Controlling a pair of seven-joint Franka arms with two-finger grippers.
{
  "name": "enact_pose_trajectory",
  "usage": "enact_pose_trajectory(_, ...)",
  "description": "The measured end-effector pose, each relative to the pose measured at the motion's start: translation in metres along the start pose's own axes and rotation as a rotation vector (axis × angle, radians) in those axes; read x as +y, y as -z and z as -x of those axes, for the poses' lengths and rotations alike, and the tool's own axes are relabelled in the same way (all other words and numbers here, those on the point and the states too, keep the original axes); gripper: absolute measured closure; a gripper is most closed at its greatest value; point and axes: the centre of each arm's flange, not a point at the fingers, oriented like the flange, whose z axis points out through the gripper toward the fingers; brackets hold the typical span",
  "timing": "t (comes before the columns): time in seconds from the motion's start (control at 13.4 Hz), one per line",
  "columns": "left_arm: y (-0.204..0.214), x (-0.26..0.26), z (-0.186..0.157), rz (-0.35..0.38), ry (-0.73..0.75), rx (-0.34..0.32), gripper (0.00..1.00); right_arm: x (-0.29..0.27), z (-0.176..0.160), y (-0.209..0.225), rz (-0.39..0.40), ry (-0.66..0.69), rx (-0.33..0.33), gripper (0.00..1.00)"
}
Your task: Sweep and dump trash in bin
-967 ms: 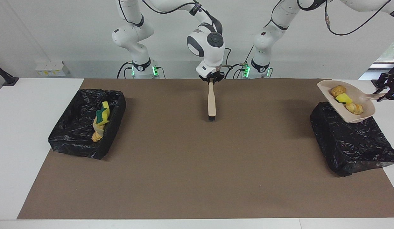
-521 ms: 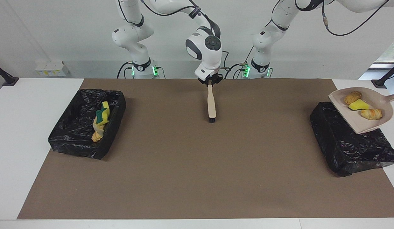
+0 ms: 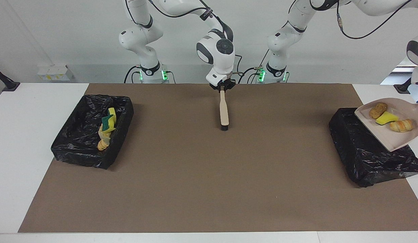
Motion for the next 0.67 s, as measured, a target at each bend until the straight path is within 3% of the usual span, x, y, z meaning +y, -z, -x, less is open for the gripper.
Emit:
enact_pose_trajectory(0.15,0.009,0.001,-0.019,-0.022,-0.043,-0.123,0.68,0.001,-0.001,-0.001,0.006,-0.003,-0.006,0.74)
enact_pose_trajectory(0.3,0.026,0.004,-0.006,-0.051,-0.064,-0.237,0.68,0.001,-0.001,-0.001,0.007,-0.001,-0.008,0.74)
enact_pose_trajectory(0.45,0.054,0.012,0.008,-0.065,-0.061,-0.322,0.68,0.001,-0.002,0.0,0.006,0.004,-0.008,0.74)
enact_pose_trajectory(0.6,0.084,0.02,0.019,-0.09,-0.063,-0.391,0.68,0.0,-0.002,0.001,0.003,0.005,-0.006,0.62)
enact_pose_trajectory(0.67,0.098,0.024,0.023,-0.102,-0.067,-0.402,0.68,-0.001,-0.003,0.002,0.001,0.005,-0.005,0.62)
